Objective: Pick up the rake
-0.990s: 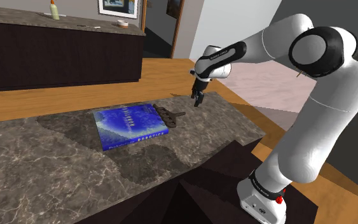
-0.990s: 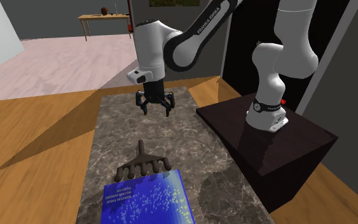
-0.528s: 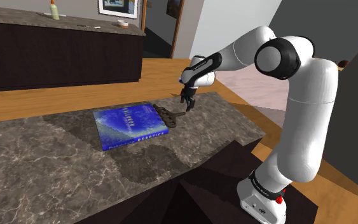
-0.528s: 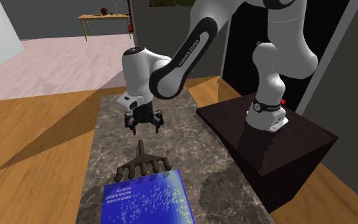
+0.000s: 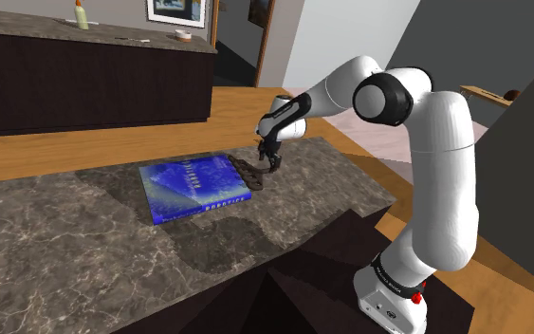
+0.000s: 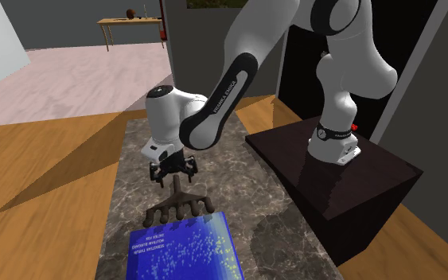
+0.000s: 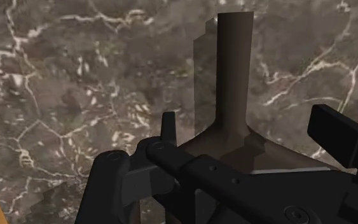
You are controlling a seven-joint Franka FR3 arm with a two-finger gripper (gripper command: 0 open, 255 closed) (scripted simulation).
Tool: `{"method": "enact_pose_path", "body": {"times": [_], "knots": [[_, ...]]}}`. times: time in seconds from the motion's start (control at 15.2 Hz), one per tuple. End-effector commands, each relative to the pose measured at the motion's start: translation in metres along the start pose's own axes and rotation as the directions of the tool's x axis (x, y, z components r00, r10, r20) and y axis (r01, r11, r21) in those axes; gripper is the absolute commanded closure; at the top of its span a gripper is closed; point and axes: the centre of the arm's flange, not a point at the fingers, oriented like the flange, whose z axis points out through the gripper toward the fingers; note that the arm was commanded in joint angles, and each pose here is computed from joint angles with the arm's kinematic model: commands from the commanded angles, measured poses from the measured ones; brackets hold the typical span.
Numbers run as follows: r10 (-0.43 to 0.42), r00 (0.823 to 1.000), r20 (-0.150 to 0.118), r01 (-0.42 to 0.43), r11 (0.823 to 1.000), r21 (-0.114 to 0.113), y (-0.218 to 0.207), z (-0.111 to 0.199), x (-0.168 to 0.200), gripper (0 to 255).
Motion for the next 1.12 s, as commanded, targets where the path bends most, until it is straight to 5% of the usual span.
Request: {"method": "enact_pose_path", "body": {"times": [0.0, 0.26, 0.33, 1.06], "knots": [[-0.001, 1.000, 0.000, 0.001, 1.000, 0.000, 0.000, 0.010, 0.000, 0], [-0.001, 1.000, 0.000, 0.001, 1.000, 0.000, 0.000, 0.024, 0.000, 0], [-0.001, 1.000, 0.000, 0.001, 1.000, 0.000, 0.000, 0.024, 0.000, 255], [-0.001, 1.000, 0.000, 0.001, 1.000, 0.000, 0.000, 0.013, 0.000, 255]]}}
